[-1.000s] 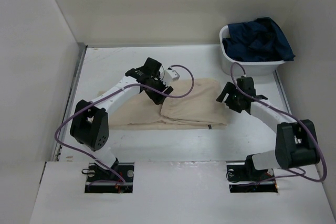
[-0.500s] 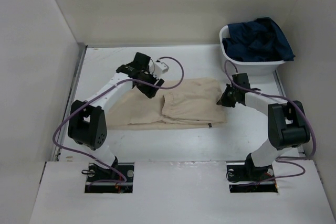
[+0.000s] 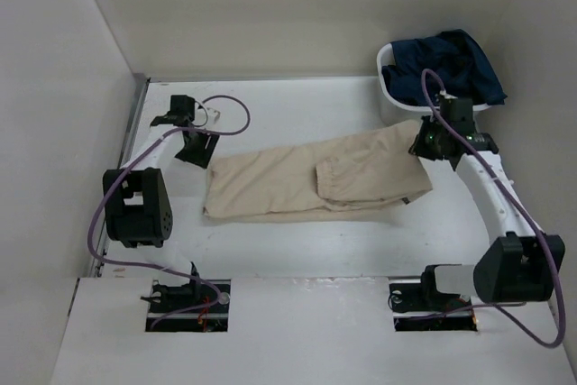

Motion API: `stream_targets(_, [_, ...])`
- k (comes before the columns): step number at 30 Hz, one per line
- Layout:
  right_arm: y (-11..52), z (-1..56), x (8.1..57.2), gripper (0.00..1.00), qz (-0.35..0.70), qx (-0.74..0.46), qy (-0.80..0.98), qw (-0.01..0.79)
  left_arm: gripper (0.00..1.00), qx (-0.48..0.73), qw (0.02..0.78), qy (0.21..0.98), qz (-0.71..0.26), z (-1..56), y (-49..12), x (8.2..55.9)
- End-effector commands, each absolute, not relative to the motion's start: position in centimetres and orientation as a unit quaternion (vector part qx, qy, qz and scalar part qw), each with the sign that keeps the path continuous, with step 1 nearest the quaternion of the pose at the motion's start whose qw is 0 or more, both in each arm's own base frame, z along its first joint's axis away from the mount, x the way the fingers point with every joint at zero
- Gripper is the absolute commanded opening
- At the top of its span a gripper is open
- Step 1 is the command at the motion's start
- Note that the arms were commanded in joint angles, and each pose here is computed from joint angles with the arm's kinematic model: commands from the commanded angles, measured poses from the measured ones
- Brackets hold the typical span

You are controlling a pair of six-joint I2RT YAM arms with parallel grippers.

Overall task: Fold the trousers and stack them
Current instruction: Fold the trousers

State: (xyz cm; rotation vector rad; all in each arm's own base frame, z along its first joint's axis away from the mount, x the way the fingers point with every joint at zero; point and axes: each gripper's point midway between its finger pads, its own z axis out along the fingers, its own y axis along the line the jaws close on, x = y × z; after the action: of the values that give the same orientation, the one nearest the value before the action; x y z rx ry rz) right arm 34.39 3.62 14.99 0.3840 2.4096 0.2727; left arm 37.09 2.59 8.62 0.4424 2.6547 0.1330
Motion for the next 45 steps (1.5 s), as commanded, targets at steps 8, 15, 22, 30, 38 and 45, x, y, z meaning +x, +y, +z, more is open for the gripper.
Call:
stream_targets(8, [3.9, 27.8, 32.2, 0.00, 0.026, 0.045, 0.920, 0.389, 0.60, 0.225, 0.238, 0.944, -0.031, 7.8, -7.6, 39.4])
stream_targets(15, [12.8, 29.2, 32.0, 0.00, 0.019, -0.042, 0.931, 0.363, 0.59, 0.242, 0.223, 0.938, -0.109, 6.1, -13.9, 39.4])
stream_targets(22, [24.5, 29.1, 33.0, 0.00, 0.063, -0.112, 0.923, 0.361, 0.56, 0.240, 0.207, 0.941, -0.119, 4.1, -14.9, 39.6])
stream_targets(30, [35.7, 28.1, 33.4, 0.00, 0.142, -0.175, 0.903, 0.366, 0.53, 0.227, 0.198, 0.947, -0.116, 2.1, -14.0, 40.6])
stream_targets(38, [43.1, 23.0, 33.3, 0.06, 0.203, -0.190, 0.897, 0.345, 0.52, 0.212, 0.204, 0.948, -0.124, 1.7, -13.1, 41.6])
stream_targets(45, [46.5, 22.4, 34.2, 0.37, 0.260, -0.196, 0.875, 0.358, 0.55, 0.170, 0.220, 0.955, -0.105, 3.2, -10.0, 42.8])
